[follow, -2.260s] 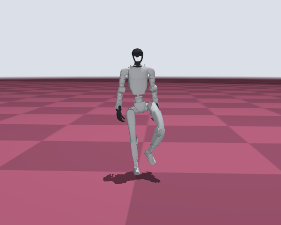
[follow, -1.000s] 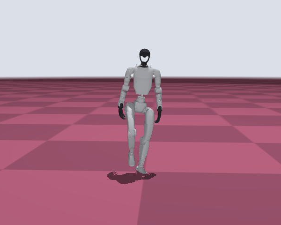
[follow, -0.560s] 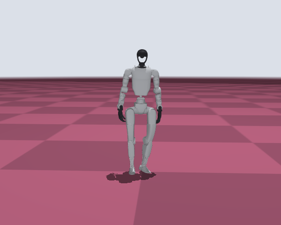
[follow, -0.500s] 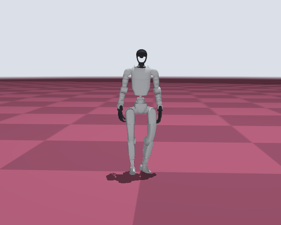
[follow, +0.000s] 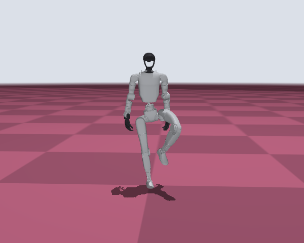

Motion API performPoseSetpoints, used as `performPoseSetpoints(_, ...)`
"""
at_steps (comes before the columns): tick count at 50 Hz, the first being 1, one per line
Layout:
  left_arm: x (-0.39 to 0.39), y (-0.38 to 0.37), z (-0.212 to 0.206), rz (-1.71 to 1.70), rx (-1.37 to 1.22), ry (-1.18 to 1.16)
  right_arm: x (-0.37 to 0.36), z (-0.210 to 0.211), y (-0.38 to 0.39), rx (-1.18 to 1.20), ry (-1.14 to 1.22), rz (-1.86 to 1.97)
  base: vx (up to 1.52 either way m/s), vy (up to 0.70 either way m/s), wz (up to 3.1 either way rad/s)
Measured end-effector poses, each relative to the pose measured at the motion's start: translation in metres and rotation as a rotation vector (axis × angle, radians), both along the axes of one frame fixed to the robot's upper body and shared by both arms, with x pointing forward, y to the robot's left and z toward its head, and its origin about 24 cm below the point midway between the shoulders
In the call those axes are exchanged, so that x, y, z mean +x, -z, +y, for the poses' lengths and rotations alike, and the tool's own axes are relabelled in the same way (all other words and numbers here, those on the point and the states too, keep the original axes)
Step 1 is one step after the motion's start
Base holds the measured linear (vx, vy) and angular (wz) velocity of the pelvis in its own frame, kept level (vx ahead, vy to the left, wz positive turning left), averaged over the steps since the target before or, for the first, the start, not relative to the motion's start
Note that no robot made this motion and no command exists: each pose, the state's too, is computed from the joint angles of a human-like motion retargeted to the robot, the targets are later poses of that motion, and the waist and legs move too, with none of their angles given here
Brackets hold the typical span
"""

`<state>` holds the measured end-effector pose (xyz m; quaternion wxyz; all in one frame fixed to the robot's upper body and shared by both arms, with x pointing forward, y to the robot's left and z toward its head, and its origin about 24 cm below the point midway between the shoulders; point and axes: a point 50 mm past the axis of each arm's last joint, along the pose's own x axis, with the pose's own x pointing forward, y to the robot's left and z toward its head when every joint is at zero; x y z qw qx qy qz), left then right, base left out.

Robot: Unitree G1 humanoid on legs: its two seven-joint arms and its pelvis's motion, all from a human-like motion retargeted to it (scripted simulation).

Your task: In place motions

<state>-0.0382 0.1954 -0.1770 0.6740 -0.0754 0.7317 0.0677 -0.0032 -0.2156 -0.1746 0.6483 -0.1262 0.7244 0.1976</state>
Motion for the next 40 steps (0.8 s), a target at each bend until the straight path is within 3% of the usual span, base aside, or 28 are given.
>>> performPoseSetpoints(40, 0.04, 0.0, 0.016, -0.125, 0.057, 0.046, -0.001, 0.005, 0.001, 0.014, -0.031, 0.004, -0.01, -0.01, 0.21)
